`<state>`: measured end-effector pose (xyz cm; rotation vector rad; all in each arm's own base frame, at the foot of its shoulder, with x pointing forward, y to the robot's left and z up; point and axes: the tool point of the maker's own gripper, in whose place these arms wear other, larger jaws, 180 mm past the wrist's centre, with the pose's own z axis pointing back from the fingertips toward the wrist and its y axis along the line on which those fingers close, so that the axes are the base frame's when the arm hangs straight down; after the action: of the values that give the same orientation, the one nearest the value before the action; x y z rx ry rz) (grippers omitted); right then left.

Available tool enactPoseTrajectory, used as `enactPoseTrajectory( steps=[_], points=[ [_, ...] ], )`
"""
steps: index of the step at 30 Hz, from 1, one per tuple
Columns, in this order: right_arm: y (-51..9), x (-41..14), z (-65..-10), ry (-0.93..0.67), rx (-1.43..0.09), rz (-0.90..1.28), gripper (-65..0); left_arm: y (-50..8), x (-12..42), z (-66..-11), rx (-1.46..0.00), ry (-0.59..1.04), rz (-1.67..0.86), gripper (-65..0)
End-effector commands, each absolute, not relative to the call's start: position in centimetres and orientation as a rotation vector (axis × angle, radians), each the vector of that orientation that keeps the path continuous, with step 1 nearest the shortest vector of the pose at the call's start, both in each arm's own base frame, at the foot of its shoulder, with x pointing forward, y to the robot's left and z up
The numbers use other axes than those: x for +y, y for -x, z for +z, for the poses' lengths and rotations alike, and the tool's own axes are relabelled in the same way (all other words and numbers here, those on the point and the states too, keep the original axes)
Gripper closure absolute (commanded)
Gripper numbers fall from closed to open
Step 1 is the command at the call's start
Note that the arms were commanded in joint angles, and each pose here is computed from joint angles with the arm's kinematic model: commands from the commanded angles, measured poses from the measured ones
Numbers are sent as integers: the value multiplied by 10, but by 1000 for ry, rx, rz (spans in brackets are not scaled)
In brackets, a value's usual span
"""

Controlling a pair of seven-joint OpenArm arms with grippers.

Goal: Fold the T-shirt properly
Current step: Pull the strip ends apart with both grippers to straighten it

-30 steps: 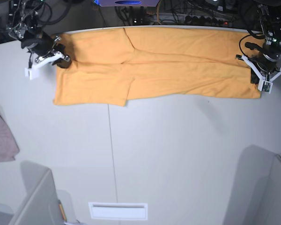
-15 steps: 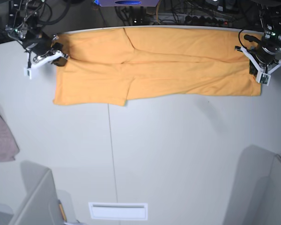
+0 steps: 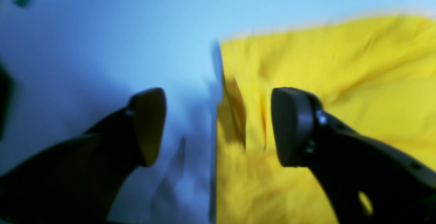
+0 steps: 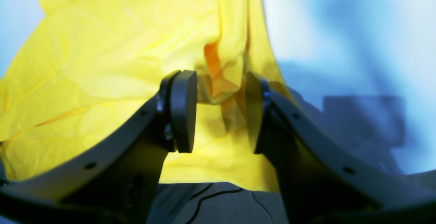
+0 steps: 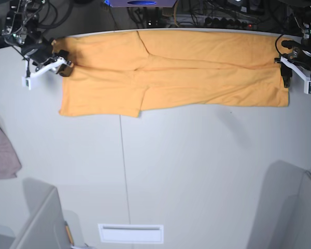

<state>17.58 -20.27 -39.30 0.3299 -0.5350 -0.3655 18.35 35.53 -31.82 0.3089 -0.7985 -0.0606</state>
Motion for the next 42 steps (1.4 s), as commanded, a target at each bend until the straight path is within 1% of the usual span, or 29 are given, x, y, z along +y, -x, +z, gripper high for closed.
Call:
enactPoseTrajectory(
  steps=[1,4,5,6,8,9,10,11,16,21,25,31,34,38,42],
  points=[
    [-185,-204,-379,-318,-589,-327,-213,-188,357,-305,-847,-323,-52,-484],
    [-196,-203,-370,-260,-626,-213,-192,-188,348,-304,-896,-242,16,-477],
    [-201,-197,-368,-256,-646,-147,-174,-188,343,-308,-903,-202,35,-451],
    [-204,-189,-368,-256,-661,-80,-144,-188,341,-312,-907,-171,60,-402],
    [-204,-171,-370,-270,-671,41,-47,-183,343,-326,-887,-138,108,-239],
    [-203,-161,-372,-279,-665,93,0,-185,346,-333,-880,-130,129,-127],
    [-204,-152,-374,-284,-660,121,0,-186,350,-339,-875,-124,155,-12],
    [-205,-147,-376,-280,-656,134,0,-186,354,-346,-865,-116,176,0],
    [-203,-150,-399,-209,-605,126,0,-185,364,-375,-818,-82,262,0],
    [-208,-166,-438,-175,-512,82,0,-192,377,-397,-769,-153,254,0],
    [-229,-174,-455,-182,-489,43,0,-208,375,-417,-729,-149,254,0],
    [-284,-177,-442,-190,-551,26,0,-260,374,-420,-774,-89,311,0],
    [-303,-185,-441,-173,-555,-50,0,-290,364,-425,-748,-107,244,0],
    [-314,-193,-438,-148,-562,-125,0,-322,357,-428,-725,-108,211,0],
    [-304,-194,-443,-141,-492,-173,0,-350,356,-417,-766,-96,218,0]
  ],
)
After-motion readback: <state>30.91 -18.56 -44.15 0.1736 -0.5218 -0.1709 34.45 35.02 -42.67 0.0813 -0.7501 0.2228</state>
